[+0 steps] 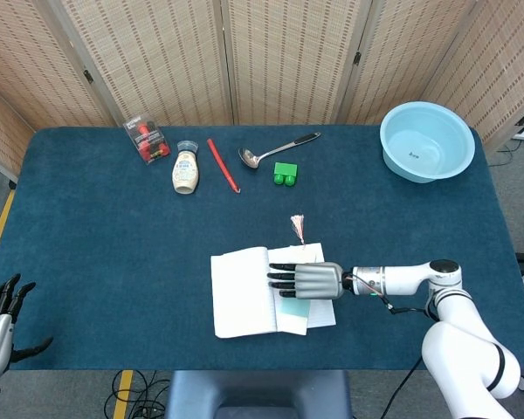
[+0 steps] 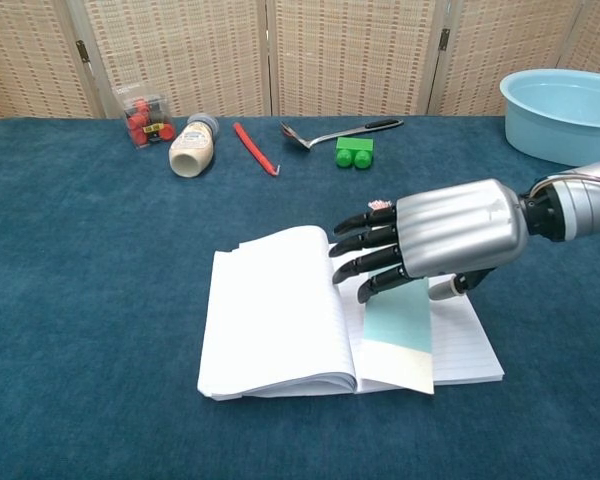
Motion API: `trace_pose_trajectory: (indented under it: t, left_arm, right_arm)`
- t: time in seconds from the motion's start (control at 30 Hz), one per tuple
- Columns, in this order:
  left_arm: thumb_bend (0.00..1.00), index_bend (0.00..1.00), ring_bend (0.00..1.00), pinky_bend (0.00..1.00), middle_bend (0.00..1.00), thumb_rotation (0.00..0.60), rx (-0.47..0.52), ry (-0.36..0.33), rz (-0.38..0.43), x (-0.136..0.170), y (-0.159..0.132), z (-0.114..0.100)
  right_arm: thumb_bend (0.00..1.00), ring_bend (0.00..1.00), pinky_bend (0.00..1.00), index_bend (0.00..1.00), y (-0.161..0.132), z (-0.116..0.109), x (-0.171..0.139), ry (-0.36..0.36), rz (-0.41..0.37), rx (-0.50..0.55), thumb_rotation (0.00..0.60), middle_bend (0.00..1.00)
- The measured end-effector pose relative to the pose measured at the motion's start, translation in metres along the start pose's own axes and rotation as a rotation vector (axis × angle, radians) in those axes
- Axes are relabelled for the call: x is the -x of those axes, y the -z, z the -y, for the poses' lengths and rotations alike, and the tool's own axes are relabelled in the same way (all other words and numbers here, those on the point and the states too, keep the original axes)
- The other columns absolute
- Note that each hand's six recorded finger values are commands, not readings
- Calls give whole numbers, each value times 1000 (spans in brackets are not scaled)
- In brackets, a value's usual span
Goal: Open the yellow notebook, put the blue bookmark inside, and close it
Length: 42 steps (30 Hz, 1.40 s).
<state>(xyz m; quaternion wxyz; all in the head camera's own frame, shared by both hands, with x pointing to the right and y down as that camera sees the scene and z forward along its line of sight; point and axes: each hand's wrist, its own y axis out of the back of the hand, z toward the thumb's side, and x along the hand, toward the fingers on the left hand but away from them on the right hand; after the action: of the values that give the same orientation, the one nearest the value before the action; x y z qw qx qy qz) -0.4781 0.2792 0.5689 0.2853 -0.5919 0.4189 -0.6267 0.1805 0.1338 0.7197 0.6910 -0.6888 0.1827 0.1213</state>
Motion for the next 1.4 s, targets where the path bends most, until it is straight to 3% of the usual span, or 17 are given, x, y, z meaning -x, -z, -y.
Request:
trace_pose_trajectory:
  t: [0.17, 0.43, 0.6, 0.8, 1.1, 1.4]
  left_arm:
    - [65, 152, 43, 145, 37, 600, 0, 1, -4, 1, 1, 0]
    - [65, 152, 43, 145, 37, 600, 2, -1, -4, 0, 1, 0]
    - [66, 152, 43, 145, 37, 600, 4, 0, -4, 0, 1, 0]
    - [65, 152, 43, 145, 37, 600, 4, 0, -1, 0, 0, 0]
    - [65, 151, 43, 145, 37, 600, 11, 0, 11, -2, -3, 0]
    - [66, 152, 43, 145, 37, 600, 20, 5, 27, -2, -7, 0]
  right_arm:
    - [239, 0, 0, 306, 2, 0, 1, -5, 1, -11, 600, 53]
    - [239, 0, 0, 116, 2, -1, 3, 4, 9, -20, 600, 0]
    - [239, 0, 0, 50, 5, -3, 4, 13, 18, -23, 600, 0]
    - [252, 0, 0, 50, 13, -3, -2, 23, 80, -1, 600, 0]
    - [430, 0, 0, 163, 27, -1, -26, 41, 244, 121, 600, 0]
    - [546, 0, 0, 189, 19, 12, -49, -45, 378, 271, 600, 0]
